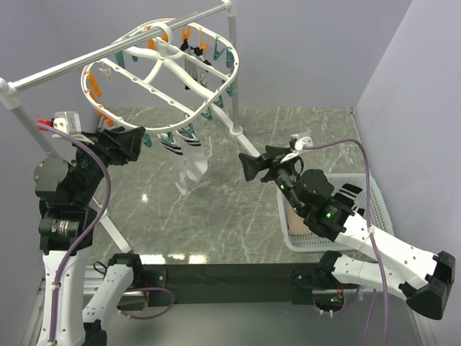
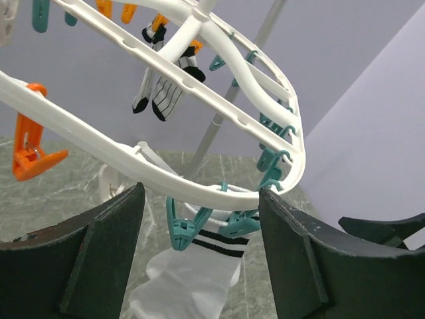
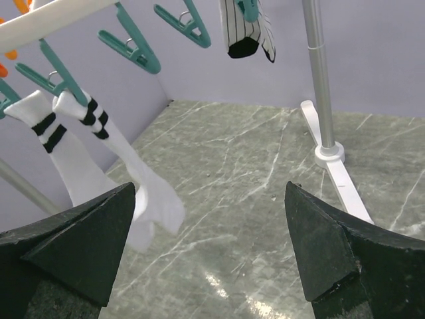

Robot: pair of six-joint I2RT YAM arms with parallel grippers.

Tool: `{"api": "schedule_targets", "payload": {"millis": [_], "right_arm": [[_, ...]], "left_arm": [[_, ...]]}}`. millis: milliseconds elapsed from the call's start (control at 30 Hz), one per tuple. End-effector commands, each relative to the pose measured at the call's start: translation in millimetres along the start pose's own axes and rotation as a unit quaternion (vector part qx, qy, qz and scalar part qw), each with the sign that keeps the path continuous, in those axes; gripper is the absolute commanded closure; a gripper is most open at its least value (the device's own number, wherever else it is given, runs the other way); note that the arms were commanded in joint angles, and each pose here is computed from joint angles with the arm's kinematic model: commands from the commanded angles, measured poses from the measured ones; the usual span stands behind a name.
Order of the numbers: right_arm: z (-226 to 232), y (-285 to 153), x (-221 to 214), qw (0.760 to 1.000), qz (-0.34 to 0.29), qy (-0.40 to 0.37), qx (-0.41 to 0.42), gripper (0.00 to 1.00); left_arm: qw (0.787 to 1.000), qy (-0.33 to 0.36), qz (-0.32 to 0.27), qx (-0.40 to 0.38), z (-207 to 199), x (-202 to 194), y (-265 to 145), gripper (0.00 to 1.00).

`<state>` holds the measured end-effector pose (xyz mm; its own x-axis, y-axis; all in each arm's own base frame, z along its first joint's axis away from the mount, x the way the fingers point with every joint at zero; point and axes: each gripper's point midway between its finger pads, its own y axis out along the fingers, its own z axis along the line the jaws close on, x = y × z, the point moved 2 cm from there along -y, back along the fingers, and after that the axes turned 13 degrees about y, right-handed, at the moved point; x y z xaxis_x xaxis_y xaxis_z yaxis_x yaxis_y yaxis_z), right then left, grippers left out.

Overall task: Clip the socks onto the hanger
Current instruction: Rotate the hanger at the clothesline.

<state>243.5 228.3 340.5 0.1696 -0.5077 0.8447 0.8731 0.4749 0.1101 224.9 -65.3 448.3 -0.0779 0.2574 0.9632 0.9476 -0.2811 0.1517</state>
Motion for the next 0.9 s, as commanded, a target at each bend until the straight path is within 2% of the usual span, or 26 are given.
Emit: {"api": "schedule_targets", "payload": {"millis": [0, 167, 433, 700, 867], "right_arm": [[11, 4, 28, 0.999, -0.032, 0.006, -0.003, 0.01], [15, 5, 35, 0.999, -0.039, -0.004, -0.001, 0.01], [38, 10, 49, 0.997, -0.056, -0.014, 0.056, 0.01], [60, 20, 56, 0.991, -0.063, -0.057, 0.105, 0.01], [71, 25, 58, 0.987, -0.058, -0.083, 0.126, 0.01]], "left_arm": [[0.999, 0.007, -0.019, -0.045, -12, 7, 8, 0.26], [0.996, -0.003, -0.026, -0.084, -25, 11, 8, 0.28], [0.990, -0.022, -0.044, -0.133, -40, 16, 5, 0.29], [0.979, -0.041, -0.053, -0.192, -55, 9, 6, 0.31], [0.969, -0.051, -0.037, -0.237, -69, 1, 14, 0.32]]}}
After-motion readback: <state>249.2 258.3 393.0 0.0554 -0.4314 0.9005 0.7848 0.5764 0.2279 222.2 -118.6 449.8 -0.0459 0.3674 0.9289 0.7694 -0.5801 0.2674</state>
